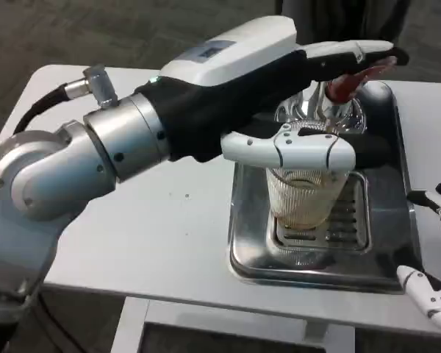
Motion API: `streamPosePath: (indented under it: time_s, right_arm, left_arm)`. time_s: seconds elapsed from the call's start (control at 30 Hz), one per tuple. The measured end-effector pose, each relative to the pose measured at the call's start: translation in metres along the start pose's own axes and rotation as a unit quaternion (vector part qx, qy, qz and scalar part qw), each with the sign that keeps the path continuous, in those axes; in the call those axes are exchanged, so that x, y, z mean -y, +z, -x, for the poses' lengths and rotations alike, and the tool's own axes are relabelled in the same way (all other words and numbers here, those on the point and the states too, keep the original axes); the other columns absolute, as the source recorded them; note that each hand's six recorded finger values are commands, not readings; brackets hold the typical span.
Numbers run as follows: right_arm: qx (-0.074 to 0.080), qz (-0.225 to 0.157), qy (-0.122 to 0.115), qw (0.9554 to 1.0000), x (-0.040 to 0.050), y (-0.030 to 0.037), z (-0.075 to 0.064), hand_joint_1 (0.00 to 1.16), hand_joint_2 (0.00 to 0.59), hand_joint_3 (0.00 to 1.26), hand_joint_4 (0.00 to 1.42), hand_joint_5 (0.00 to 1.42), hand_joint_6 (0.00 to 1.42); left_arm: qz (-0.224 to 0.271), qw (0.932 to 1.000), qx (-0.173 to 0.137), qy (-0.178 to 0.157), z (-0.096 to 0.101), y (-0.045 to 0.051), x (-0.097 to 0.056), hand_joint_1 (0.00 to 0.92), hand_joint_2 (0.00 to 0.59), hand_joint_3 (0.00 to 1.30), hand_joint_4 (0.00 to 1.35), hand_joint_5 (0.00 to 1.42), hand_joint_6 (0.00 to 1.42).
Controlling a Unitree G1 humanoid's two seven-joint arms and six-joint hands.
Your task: Grasp the cup under the faucet to collect the drink, then remove the cup.
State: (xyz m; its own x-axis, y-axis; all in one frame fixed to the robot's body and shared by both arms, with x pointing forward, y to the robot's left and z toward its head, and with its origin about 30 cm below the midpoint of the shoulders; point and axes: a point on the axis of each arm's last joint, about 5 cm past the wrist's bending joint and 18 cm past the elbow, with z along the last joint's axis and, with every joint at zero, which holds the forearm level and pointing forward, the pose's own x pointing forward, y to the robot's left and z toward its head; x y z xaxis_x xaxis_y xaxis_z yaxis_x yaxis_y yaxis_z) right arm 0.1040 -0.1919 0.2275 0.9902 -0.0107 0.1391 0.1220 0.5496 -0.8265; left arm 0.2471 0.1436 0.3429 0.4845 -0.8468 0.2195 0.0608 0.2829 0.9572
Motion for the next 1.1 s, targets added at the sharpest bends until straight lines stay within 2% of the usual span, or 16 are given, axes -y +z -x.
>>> streamPosePath:
  time_s: [0.27, 0.67, 0.83, 1.1]
  right_arm:
    - [-0.003, -0.009, 0.001, 1.0000, 0.0001, -0.0008, -0.0001, 0.40, 0.470, 0.13, 0.00, 0.01, 0.11]
    - [0.001, -0.036, 0.003, 0.9993, 0.0020, -0.0039, 0.0003, 0.39, 0.446, 0.11, 0.02, 0.07, 0.15]
    - [0.010, -0.059, 0.000, 0.9982, 0.0019, -0.0048, 0.0002, 0.43, 0.369, 0.05, 0.05, 0.13, 0.22]
    - [0.043, -0.121, -0.022, 0.9914, 0.0008, -0.0069, -0.0006, 0.51, 0.286, 0.01, 0.06, 0.18, 0.27]
  left_arm:
    - [-0.010, 0.9999, 0.000, -0.005, 0.0004, 0.0024, 0.0000, 0.000, 0.149, 0.14, 0.07, 0.19, 0.18]
    - [-0.014, 0.9999, 0.000, -0.008, 0.0012, 0.0030, -0.0004, 0.000, 0.148, 0.14, 0.07, 0.19, 0.16]
    - [-0.015, 0.9999, 0.000, -0.008, 0.0012, 0.0030, -0.0004, 0.000, 0.148, 0.14, 0.07, 0.19, 0.16]
    - [-0.015, 0.9998, -0.001, -0.008, 0.0016, 0.0030, -0.0006, 0.000, 0.147, 0.14, 0.07, 0.18, 0.16]
